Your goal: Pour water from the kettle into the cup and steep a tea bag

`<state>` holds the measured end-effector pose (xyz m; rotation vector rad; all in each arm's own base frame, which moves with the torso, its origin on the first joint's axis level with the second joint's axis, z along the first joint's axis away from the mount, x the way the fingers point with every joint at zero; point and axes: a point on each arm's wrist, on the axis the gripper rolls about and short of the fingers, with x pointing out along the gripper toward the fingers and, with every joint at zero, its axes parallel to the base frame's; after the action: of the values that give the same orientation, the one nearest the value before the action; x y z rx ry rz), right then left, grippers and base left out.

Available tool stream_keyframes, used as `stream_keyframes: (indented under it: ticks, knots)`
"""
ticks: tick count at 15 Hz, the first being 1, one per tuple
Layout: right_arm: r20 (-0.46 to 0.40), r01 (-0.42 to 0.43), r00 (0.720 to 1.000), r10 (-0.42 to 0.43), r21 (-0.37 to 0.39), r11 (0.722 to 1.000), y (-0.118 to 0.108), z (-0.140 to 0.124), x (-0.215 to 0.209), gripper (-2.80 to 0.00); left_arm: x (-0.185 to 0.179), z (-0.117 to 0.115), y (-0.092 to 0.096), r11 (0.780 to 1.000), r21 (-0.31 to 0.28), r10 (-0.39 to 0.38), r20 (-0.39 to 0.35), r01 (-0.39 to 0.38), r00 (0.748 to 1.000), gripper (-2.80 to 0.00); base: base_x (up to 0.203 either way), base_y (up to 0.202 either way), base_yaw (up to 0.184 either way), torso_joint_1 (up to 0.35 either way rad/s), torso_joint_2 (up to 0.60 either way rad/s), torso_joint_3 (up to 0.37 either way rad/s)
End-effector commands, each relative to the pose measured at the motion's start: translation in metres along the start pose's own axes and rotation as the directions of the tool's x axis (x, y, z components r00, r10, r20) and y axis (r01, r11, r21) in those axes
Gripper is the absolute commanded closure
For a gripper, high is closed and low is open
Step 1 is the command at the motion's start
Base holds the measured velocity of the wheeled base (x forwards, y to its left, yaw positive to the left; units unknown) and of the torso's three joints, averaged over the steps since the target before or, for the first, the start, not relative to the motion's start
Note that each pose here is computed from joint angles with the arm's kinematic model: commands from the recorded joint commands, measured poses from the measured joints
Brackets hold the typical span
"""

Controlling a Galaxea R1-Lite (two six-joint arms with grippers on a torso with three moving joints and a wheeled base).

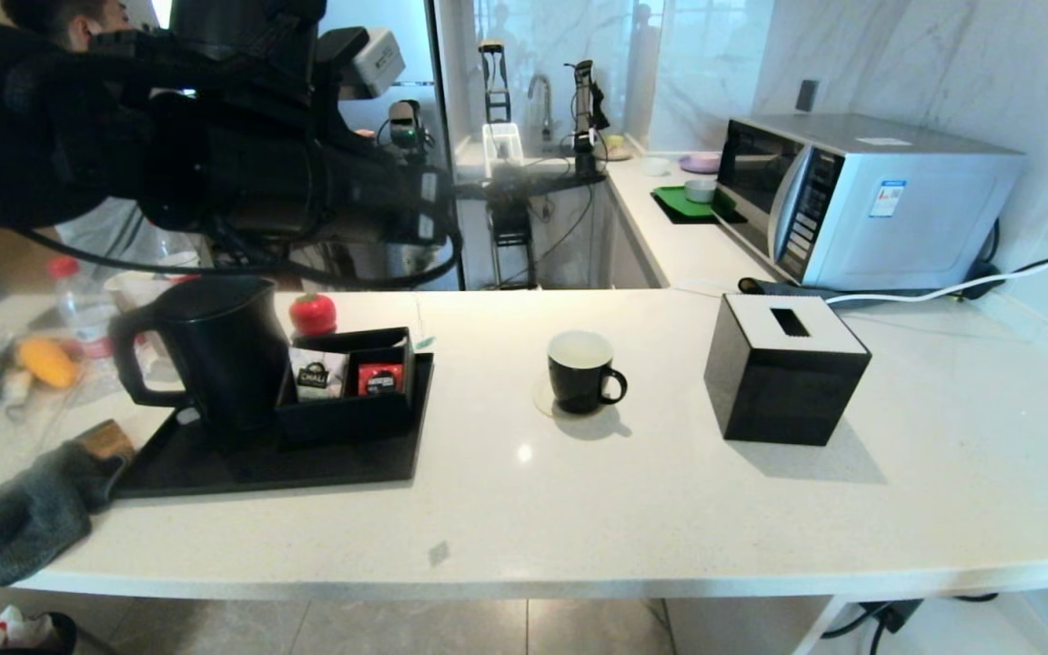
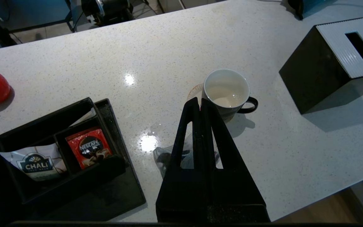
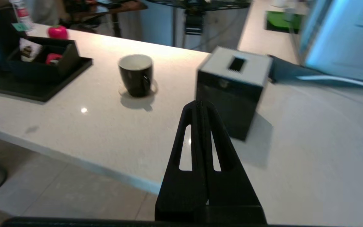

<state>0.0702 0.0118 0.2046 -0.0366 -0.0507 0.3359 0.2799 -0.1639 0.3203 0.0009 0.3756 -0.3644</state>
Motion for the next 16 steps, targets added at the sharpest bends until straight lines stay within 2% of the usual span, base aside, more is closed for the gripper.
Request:
stream_keyframes:
  ticks: [1, 3, 4, 5, 7, 11, 13, 16]
  knots:
    - [-0.103, -0.113, 0.988, 0.116, 0.029, 0.993, -0.016, -0.008, 0.086, 0.00, 0.002, -0.001, 0.001, 1.000, 0.000, 0.013, -0.006, -0.013, 1.000, 0.00, 0.000, 0.000, 0.000, 0.000, 0.00, 0.000]
    - [-0.052, -0.239, 0.970, 0.239, 0.008, 0.971, -0.014, -0.004, 0.137, 0.00, 0.002, -0.002, 0.000, 1.000, 0.001, 0.013, -0.007, -0.013, 1.000, 0.00, 0.000, 0.000, 0.000, 0.000, 0.00, 0.000]
    - [-0.021, -0.313, 0.949, 0.313, -0.006, 0.950, -0.006, -0.001, 0.161, 0.00, 0.002, -0.001, 0.000, 1.000, 0.000, 0.013, -0.006, -0.013, 1.000, 0.00, 0.000, 0.000, 0.000, 0.000, 0.00, 0.000]
    - [0.002, -0.386, 0.923, 0.386, -0.016, 0.922, 0.008, 0.001, 0.180, -2.80, 0.002, -0.001, 0.000, 1.000, 0.001, 0.011, -0.006, -0.011, 1.000, 0.00, 0.000, 0.000, 0.000, 0.000, 0.00, 0.000]
    - [0.022, -0.499, 0.866, 0.499, -0.024, 0.866, 0.036, -0.003, 0.210, -2.80, 0.002, -0.002, 0.000, 1.000, 0.001, 0.016, -0.007, -0.016, 1.000, 0.00, 0.000, 0.000, 0.000, 0.000, 0.00, 0.000]
    - [0.094, -0.590, 0.801, 0.592, -0.049, 0.806, 0.060, -0.019, 0.256, -2.80, 0.003, -0.005, -0.001, 1.000, 0.003, 0.017, -0.019, -0.017, 1.000, 0.00, 0.000, 0.000, 0.000, 0.000, 0.00, 0.000]
    - [0.144, -0.639, 0.758, 0.637, -0.036, 0.768, 0.069, -0.023, 0.274, -2.80, 0.002, -0.005, -0.002, 1.000, 0.005, 0.019, -0.016, -0.019, 1.000, 0.00, 0.000, 0.000, 0.000, 0.000, 0.00, 0.000]
    - [0.153, -0.693, 0.710, 0.687, -0.017, 0.720, 0.093, -0.030, 0.285, -2.80, -0.002, -0.004, -0.008, 1.000, 0.011, 0.005, -0.010, -0.004, 1.000, 0.00, 0.000, 0.000, 0.000, 0.000, 0.00, 0.000]
